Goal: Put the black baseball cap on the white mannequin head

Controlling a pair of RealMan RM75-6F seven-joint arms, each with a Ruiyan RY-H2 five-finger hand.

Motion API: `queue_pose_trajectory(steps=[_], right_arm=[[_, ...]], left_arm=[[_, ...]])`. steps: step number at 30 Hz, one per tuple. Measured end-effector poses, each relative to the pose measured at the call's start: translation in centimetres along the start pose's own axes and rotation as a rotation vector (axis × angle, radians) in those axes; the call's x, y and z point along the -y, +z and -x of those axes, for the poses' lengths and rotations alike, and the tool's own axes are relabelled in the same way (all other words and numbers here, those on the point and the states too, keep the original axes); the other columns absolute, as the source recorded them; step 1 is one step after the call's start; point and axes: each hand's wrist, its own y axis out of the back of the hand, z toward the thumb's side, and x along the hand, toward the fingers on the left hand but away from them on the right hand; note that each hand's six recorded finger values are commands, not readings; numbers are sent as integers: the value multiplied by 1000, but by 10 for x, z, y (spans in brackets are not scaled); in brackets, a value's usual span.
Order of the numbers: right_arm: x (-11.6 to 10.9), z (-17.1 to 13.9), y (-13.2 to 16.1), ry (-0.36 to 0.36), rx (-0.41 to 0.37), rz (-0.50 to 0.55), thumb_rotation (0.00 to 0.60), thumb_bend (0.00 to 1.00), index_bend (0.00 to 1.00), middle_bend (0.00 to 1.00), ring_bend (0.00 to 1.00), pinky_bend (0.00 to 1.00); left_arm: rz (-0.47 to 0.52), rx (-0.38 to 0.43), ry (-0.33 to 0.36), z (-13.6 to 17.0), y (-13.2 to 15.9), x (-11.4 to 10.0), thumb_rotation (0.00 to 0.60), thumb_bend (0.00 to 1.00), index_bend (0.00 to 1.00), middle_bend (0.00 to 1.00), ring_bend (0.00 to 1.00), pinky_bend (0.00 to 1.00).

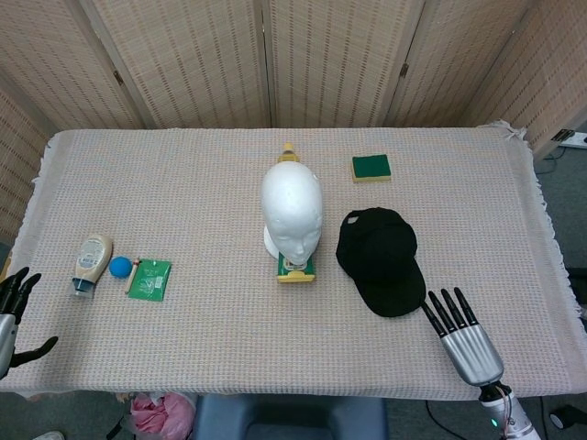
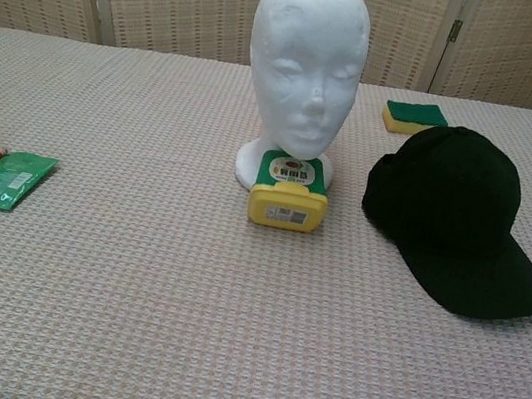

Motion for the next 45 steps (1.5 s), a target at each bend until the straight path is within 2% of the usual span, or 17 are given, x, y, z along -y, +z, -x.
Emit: queue_pose_trajectory(steps=[10, 15, 34, 45], right_arm=[[21, 13, 20, -3, 1, -10, 600, 261, 2, 143, 0, 126], [24, 21, 26, -31, 13, 2, 600, 261, 50, 200, 26, 178], [40, 50, 38, -43, 68, 33, 600, 261, 65, 213, 43, 196], [41, 61, 43, -56, 103, 64, 600, 261, 151, 282, 124, 268]], left_arm=[[49, 2, -3, 4, -6, -7, 600, 184, 0, 0, 0, 171], [63, 10, -6, 5, -7, -9, 600, 185, 0, 0, 0, 171], [80, 15, -5, 6, -9, -12, 600, 184, 0, 0, 0, 171], [93, 22, 3, 7, -10, -16, 600, 184, 0, 0, 0, 171]])
